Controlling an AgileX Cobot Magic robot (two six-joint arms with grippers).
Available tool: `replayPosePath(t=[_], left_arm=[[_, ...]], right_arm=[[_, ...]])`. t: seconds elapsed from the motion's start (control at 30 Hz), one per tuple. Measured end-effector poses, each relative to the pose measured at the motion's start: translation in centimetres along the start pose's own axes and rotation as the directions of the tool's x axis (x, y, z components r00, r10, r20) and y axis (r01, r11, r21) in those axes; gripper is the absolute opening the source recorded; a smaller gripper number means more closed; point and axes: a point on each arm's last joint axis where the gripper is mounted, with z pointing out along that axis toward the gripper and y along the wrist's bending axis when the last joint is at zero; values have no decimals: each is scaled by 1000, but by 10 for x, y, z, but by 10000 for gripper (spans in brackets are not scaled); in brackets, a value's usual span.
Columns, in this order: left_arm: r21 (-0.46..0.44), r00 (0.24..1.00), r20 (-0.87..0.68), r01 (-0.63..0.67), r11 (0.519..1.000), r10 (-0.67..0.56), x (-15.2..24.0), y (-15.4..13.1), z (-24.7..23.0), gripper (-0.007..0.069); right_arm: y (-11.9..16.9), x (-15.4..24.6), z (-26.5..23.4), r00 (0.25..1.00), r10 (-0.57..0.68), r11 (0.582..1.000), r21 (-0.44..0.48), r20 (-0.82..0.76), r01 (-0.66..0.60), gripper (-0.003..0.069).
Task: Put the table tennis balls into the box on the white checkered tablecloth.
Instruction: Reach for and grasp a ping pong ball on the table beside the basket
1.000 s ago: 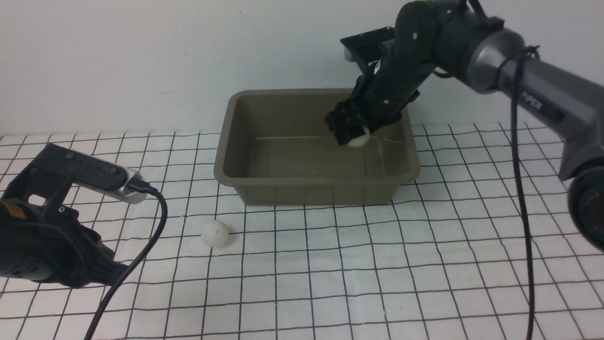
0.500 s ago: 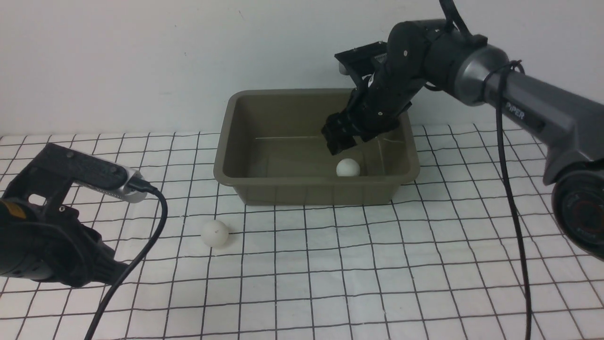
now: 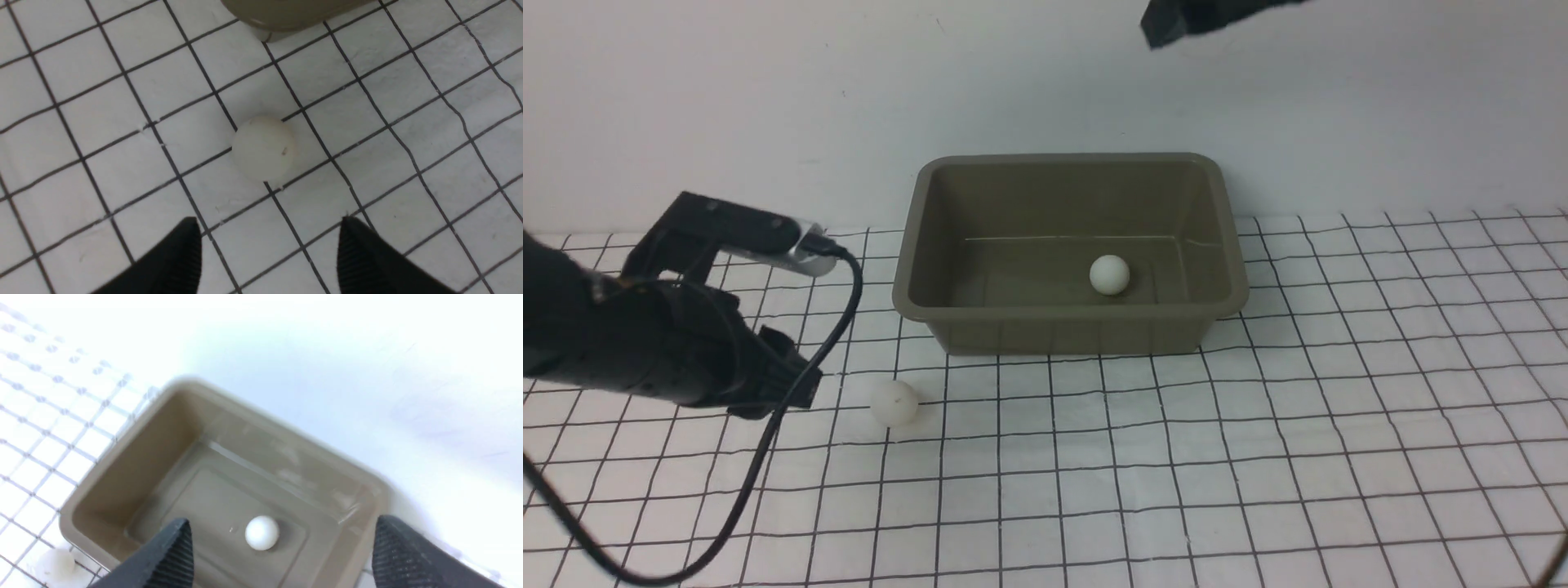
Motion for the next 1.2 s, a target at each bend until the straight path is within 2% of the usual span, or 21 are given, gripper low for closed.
replayPosePath(t=[0.1, 0.2, 0.5, 0.67, 0.8, 0.93, 1.1, 1.2], left_arm=[[35, 999, -44, 6, 999, -4, -12, 8, 23, 523], [63, 996, -90, 15, 998, -9, -20, 16, 44, 593], [117, 980, -193, 70, 991, -46, -17, 26, 92, 616], [147, 972, -233, 47, 988, -11, -12, 14, 112, 616], [132, 978, -204, -5, 991, 33, -14, 4, 123, 615], [115, 981, -188, -21, 993, 42, -14, -2, 134, 582], [92, 980, -199, -2, 996, 20, -13, 0, 137, 343], [81, 975, -219, -3, 997, 21, -12, 1, 137, 335]], right_arm=[[4, -4, -50, 998, -14, 999, 30, 60, 12, 530], [8, 2, -82, 997, -26, 998, 53, 70, 22, 530], [9, 19, -100, 999, -18, 997, 82, 32, 15, 530], [10, 19, -101, 999, -11, 997, 78, 35, 8, 530], [10, 19, -103, 999, -12, 997, 79, 38, 9, 530], [10, 19, -103, 999, -12, 997, 78, 40, 8, 530], [10, 19, -103, 999, -12, 997, 79, 39, 9, 530], [10, 19, -103, 999, -12, 997, 80, 38, 9, 530]])
